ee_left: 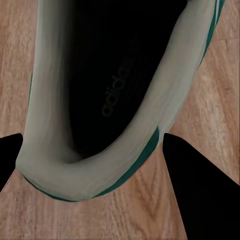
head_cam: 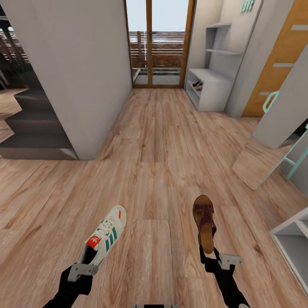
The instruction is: Pick up the two gym shoes and the two sandals from the corridor floor and place them onto the hallstand (shoe rack) in the corridor, making sure they are on the rack and not on the floor. Arrange them so the two gym shoes are next to each other and the two sandals are next to each other.
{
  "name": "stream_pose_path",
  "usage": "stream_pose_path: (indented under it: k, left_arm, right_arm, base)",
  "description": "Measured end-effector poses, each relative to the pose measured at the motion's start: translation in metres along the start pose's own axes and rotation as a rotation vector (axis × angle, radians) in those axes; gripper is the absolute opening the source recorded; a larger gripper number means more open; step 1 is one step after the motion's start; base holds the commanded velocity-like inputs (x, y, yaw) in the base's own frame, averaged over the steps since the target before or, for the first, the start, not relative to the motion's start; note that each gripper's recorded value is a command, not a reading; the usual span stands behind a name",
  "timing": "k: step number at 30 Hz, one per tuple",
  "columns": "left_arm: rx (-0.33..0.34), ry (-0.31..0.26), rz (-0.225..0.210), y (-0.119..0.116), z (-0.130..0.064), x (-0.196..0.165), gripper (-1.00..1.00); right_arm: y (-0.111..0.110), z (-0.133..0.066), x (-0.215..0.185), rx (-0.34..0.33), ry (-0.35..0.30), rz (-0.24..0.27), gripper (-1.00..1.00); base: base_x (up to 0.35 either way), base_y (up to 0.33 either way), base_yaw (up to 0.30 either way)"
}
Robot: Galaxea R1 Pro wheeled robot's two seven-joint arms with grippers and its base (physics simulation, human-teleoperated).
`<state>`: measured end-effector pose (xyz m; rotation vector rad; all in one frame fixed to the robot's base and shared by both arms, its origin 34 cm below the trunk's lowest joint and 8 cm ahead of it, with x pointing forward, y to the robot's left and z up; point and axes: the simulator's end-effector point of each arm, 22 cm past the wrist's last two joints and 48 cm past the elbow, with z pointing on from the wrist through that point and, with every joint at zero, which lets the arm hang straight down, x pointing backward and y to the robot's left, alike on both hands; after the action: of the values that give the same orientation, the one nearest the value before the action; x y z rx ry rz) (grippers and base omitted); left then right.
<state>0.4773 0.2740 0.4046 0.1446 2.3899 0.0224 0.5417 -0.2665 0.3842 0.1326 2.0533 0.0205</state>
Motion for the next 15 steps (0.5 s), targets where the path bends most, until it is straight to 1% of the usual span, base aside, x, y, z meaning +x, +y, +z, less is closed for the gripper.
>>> stream_pose_path:
  k: [15]
  left_arm:
    - [-0.001, 0.0, 0.0, 0.0002, 0.0, 0.0, -1.0]
  right_arm:
    - [0.0001, 0.0002, -0.0003, 0.0, -0.001, 0.0, -1.0]
  base:
    - [0.334, 0.0, 0.0]
